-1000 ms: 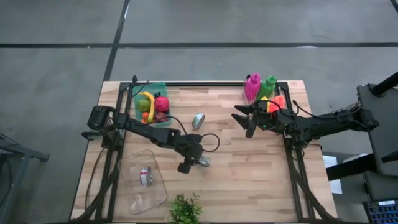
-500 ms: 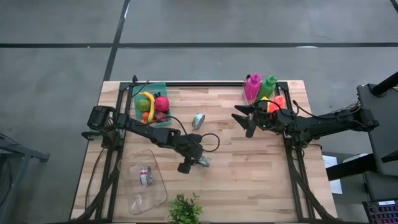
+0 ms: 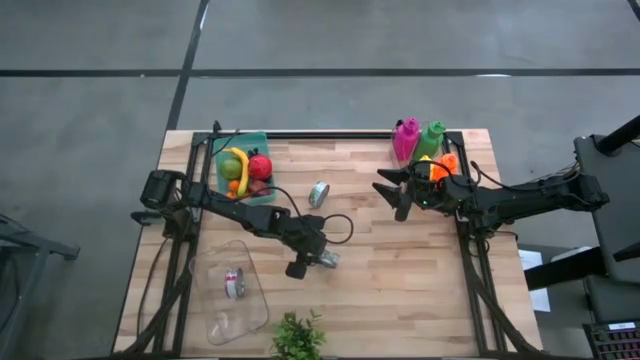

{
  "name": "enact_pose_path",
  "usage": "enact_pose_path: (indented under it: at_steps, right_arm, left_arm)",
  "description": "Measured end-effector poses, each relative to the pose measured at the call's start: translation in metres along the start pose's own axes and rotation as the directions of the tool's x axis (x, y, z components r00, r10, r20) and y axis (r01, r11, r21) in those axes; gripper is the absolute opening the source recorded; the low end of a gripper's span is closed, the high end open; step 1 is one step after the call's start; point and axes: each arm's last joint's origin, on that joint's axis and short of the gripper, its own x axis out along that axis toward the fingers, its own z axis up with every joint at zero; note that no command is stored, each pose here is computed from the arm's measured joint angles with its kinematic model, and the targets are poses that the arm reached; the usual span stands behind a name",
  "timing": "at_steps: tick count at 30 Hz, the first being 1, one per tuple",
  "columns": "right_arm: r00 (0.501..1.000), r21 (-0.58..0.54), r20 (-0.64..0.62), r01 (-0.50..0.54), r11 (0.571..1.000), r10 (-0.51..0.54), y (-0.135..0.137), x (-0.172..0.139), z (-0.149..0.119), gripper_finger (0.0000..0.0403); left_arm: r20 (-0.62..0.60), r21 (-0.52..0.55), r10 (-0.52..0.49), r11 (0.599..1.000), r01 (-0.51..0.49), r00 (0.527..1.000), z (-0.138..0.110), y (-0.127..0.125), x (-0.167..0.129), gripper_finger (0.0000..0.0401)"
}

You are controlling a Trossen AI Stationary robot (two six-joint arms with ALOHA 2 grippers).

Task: Pick & Place Food Item
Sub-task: Put the bottom green tuna can into the left transparent bin

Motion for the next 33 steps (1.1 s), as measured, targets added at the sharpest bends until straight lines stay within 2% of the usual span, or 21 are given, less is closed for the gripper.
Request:
enact_pose_path:
  at_steps: [5, 12, 18, 25, 33]
  right_arm:
    - [1.0, 0.0, 0.0, 0.0, 1.0, 0.0, 0.0, 0.0, 0.0, 0.0276]
    - [1.0, 0.0, 0.0, 0.0, 1.0, 0.0, 0.0, 0.0, -0.0001, 0.0276]
    - [1.0, 0.0, 0.0, 0.0, 1.0, 0.0, 0.0, 0.0, -0.0001, 0.0276]
    - [1.0, 0.0, 0.0, 0.0, 1.0, 0.0, 0.0, 0.0, -0.0001, 0.0276]
    - [1.0, 0.0, 0.0, 0.0, 1.0, 0.0, 0.0, 0.0, 0.0, 0.0276]
  left_arm:
    - [0.0, -0.003, 0.0, 1.0, 0.0, 1.0, 0.0, 0.0, 0.0001, 0.0148]
    - [-0.001, -0.004, 0.0, 1.0, 0.0, 1.0, -0.0002, 0.0003, 0.0001, 0.017]
    - [0.0, -0.004, 0.0, 1.0, 0.0, 1.0, -0.0002, 0.0003, 0.0001, 0.0148]
    - [0.0, -0.003, 0.0, 1.0, 0.0, 1.0, -0.0002, 0.0001, 0.0001, 0.0165]
    - [0.0, -0.003, 0.001, 1.0, -0.001, 1.0, -0.0001, 0.0002, 0.0001, 0.0147]
